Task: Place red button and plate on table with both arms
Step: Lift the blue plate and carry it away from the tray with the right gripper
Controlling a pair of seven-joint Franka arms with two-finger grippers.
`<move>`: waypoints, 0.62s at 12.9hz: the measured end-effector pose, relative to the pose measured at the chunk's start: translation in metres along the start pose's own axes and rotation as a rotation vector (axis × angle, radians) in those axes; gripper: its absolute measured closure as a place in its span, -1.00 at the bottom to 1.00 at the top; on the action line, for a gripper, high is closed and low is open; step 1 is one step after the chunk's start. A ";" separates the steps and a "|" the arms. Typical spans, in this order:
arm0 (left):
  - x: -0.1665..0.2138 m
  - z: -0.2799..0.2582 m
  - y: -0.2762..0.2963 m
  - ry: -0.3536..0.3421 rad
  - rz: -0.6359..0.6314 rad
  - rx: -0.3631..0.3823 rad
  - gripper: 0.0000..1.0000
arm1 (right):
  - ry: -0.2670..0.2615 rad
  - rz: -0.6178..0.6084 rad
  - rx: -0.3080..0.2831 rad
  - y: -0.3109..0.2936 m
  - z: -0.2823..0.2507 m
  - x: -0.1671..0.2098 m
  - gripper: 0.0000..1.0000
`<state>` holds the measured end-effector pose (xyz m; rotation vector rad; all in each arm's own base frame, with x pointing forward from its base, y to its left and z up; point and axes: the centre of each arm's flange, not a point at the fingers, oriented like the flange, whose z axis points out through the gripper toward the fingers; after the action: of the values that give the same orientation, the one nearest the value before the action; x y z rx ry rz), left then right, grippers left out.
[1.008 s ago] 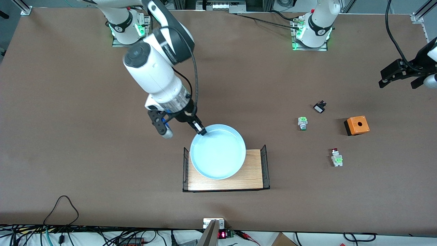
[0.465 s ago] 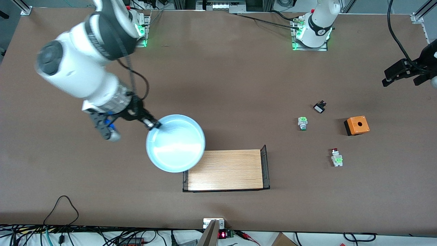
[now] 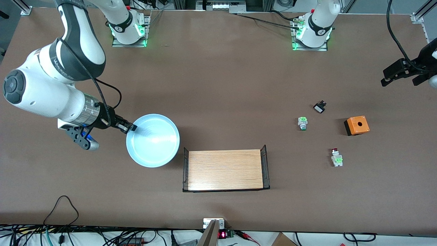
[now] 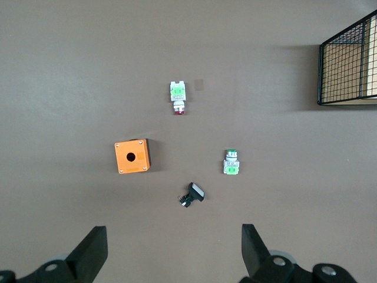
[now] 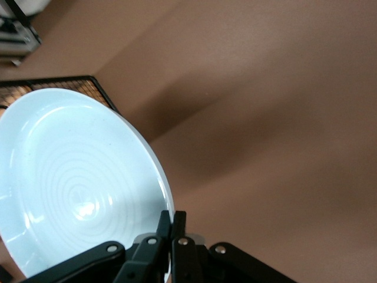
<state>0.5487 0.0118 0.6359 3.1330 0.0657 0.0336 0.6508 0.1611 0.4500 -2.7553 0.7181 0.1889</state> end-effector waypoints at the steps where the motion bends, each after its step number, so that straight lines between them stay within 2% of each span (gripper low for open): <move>1: 0.000 0.000 0.000 0.000 0.007 0.000 -1.00 | -0.010 -0.040 -0.008 0.014 0.004 0.007 0.96; 6: 0.000 -0.007 0.000 0.013 0.024 0.000 -1.00 | -0.078 -0.210 -0.043 0.105 0.028 0.044 0.96; 8: 0.000 -0.009 0.000 0.018 0.024 0.000 -1.00 | -0.100 -0.245 -0.100 0.130 0.043 0.048 0.96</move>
<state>0.5486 0.0117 0.6445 3.1337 0.0283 0.0615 0.6260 0.0439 0.3685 -2.8734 0.3500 0.3143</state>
